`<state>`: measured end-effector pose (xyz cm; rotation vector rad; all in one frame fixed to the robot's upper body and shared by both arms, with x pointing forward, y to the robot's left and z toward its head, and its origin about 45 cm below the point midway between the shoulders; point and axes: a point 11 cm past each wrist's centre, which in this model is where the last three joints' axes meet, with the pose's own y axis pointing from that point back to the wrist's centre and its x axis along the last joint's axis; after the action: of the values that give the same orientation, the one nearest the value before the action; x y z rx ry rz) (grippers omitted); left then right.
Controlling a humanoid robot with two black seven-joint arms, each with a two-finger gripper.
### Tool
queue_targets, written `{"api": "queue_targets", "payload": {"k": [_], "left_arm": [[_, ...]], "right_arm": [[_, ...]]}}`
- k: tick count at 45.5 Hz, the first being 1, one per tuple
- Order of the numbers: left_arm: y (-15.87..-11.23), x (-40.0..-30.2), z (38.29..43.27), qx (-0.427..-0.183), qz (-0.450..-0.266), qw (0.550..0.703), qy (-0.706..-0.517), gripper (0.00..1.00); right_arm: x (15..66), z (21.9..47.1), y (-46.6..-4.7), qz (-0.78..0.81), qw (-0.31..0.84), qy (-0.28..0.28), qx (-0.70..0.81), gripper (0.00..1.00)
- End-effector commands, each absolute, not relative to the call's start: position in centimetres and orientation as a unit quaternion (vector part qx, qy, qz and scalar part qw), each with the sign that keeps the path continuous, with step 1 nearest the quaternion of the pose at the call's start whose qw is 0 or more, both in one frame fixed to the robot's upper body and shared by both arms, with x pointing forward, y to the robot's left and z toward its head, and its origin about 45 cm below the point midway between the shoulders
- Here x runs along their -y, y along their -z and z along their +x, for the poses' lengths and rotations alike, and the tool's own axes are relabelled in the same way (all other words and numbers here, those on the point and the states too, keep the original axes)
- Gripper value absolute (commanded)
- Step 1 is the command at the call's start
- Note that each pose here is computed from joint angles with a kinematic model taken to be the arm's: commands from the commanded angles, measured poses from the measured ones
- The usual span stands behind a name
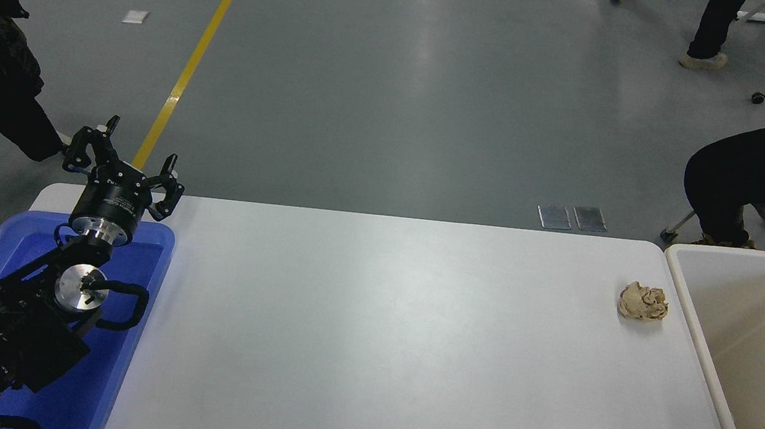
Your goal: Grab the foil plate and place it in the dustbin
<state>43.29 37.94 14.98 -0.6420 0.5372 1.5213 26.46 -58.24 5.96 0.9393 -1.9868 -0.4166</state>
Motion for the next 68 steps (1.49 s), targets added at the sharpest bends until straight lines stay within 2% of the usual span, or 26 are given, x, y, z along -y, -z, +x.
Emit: {"api": "queue_targets", "payload": {"k": [1,13,26,31,35,42,49,54,60,64,68], "left_arm": [[-15.04,-37.93,43.33,-0.236,-0.283,0.646,-0.668,0.99],[-15.02,-37.91,43.33,-0.236,-0.282,0.647,-0.668,0.99],[-15.02,-37.91,43.32,-0.236,-0.282,0.647,-0.668,0.99],[-15.04,-37.93,43.33,-0.236,-0.283,0.646,-0.668,0.99],[-15.05,-37.99,43.32,-0.235,-0.282,0.647,-0.669,0.99],[-15.02,-37.91,43.33,-0.236,-0.282,0.647,-0.668,0.99],[-15.02,-37.91,43.33,-0.236,-0.282,0.647,-0.668,0.99],[-15.04,-37.93,43.33,-0.236,-0.283,0.646,-0.668,0.99],[-15.04,-37.93,43.33,-0.236,-0.283,0.646,-0.668,0.99],[-15.04,-37.93,43.33,-0.236,-0.283,0.646,-0.668,0.99],[-15.02,-37.91,43.33,-0.236,-0.282,0.647,-0.668,0.99]], "right_arm": [[57.7,30.2,-8.5,0.408,0.44,0.131,0.789,1.0],[55.6,36.4,-12.8,0.469,0.464,0.058,0.749,1.0],[55.1,40.6,-18.8,0.526,0.499,-0.01,0.689,1.0],[52.2,42.5,-20.1,0.567,0.511,-0.034,0.646,1.0],[49.5,44.5,-22.2,0.591,0.531,-0.083,0.601,1.0],[44.9,45.9,-24.8,0.626,0.571,-0.152,0.509,1.0],[41.2,44.8,-25.4,0.647,0.616,-0.187,0.409,1.0],[37.0,43.3,-25.5,0.678,0.623,-0.196,0.338,1.0],[35.5,40.9,-25.9,0.681,0.648,-0.208,0.271,1.0],[32.8,40.2,-28.1,0.695,0.637,-0.223,0.248,1.0],[30.5,38.3,-29.8,0.711,0.628,-0.228,0.217,1.0]]}}
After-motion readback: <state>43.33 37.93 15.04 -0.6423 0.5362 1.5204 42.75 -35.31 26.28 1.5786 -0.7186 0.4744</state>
